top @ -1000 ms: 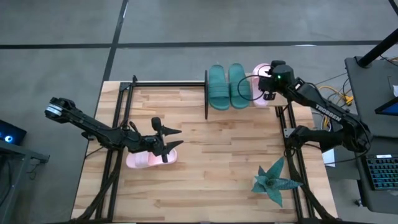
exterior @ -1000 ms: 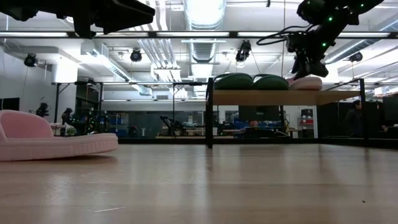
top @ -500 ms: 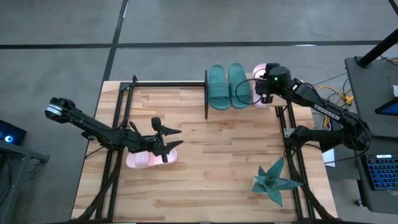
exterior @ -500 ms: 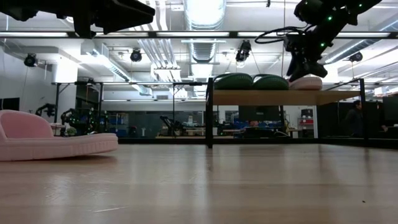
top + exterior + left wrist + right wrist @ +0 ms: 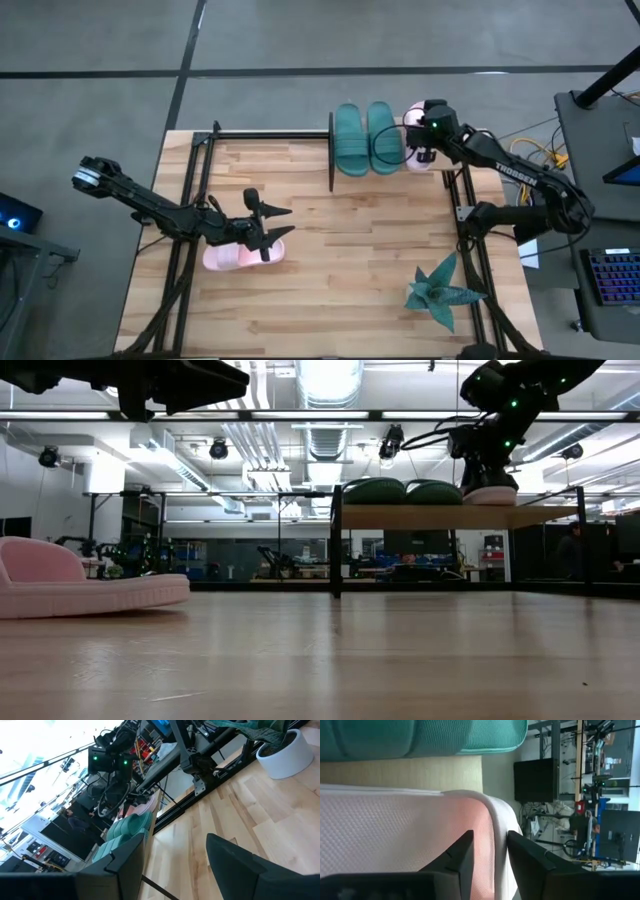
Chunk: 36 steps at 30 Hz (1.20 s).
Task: Pick and place slides into the shelf
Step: Put the top pink slipper on the shelf
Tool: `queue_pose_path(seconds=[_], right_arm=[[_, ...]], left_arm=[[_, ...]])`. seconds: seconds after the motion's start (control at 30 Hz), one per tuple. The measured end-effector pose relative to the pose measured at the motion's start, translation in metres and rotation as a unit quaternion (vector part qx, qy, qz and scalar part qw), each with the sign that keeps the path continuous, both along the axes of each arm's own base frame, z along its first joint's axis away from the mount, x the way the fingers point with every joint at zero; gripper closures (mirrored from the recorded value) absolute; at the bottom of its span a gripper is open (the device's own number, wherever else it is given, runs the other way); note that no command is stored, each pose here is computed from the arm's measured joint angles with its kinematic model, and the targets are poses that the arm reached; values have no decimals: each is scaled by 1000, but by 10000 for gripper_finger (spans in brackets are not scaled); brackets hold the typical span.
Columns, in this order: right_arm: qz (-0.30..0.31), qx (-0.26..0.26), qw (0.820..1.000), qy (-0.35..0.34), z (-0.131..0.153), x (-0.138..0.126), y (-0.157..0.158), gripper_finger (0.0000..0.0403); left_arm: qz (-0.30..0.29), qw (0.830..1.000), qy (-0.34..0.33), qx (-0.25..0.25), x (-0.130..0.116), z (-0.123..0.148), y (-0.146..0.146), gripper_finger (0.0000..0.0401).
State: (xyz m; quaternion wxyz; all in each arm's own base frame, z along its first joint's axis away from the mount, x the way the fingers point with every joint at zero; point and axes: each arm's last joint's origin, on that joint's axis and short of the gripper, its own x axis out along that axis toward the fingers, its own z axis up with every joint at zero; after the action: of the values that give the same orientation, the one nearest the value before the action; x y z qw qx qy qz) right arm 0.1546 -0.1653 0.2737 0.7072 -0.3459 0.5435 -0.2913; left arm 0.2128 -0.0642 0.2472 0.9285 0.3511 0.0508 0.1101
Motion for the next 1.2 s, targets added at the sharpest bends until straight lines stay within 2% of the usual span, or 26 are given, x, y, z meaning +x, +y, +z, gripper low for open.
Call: queue_pose_path(seconds=[0.27, 0.6, 0.77, 1.03, 1.2], right_arm=[[34, -8, 999, -40, 10, -3, 7, 321], [41, -6, 999, -27, 9, -3, 7, 375], [46, -9, 999, -20, 9, -3, 7, 359], [52, -14, 998, -13, 9, -3, 7, 299], [52, -15, 999, 4, 7, -2, 5, 292]], left_arm=[[0, 1000, 0, 0, 0, 0, 0, 205], [0, 1000, 0, 0, 0, 0, 0, 205], [0, 1000, 0, 0, 0, 0, 0, 205], [0, 1000, 0, 0, 0, 0, 0, 205], [0, 1000, 0, 0, 0, 0, 0, 205]])
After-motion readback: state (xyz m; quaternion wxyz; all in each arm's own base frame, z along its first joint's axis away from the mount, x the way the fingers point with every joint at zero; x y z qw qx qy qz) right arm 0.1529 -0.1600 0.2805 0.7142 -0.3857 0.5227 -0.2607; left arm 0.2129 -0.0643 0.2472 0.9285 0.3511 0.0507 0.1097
